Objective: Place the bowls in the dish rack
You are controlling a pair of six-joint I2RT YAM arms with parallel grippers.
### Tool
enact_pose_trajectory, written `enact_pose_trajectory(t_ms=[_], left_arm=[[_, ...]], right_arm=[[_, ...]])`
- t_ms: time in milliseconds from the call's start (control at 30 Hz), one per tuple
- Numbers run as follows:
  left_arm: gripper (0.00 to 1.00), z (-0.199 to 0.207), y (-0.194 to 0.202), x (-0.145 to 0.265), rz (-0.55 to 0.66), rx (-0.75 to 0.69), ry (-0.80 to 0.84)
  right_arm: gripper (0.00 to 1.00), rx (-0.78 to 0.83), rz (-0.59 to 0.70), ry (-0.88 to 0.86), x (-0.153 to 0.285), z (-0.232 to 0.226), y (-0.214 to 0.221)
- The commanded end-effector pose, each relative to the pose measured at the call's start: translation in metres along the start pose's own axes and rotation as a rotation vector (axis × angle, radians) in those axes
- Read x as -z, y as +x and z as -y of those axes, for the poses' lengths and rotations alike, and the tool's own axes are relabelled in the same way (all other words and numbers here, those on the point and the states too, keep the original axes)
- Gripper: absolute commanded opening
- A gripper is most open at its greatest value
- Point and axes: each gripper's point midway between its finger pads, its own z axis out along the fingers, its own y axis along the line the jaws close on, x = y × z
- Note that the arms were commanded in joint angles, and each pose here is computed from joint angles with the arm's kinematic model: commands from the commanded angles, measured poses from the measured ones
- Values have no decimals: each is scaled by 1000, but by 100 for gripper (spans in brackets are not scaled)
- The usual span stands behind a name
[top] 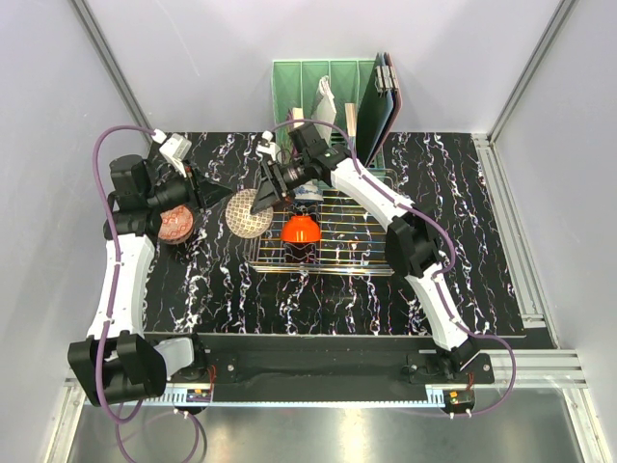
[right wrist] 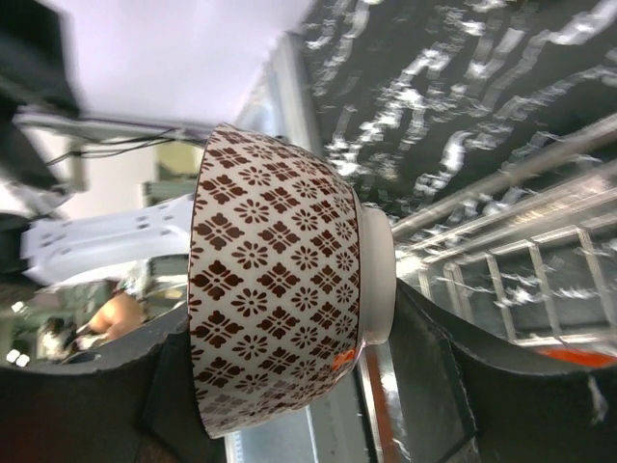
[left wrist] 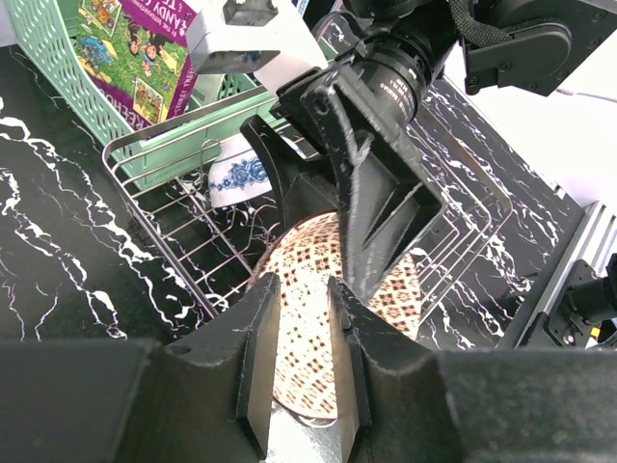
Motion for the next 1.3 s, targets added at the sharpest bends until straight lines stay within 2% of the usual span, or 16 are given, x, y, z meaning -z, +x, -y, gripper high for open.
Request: enact_pose_trajectory(t_ms=[0,167,467,667,900,1267], left_arm=[[29,-1,-10,5,24,-60,-20],[28,-7,-5,11,20,-43,-40],[28,-16,0,22,16,-36,-67],[28,-16,4,26,16,-30,-74],[27,-15,7,29,15,-31,-79],[27,-12,11,33,15,-33,-86]], right_arm=[[0,136,63,131,24,-11,-15],[0,150,107,274,47,9,-23],[0,187,205,391,116,6,-38],[0,214,246,486,156,5,-33],[0,255,271,777,217,36,-17],[0,289,275,1072,269,57,6]])
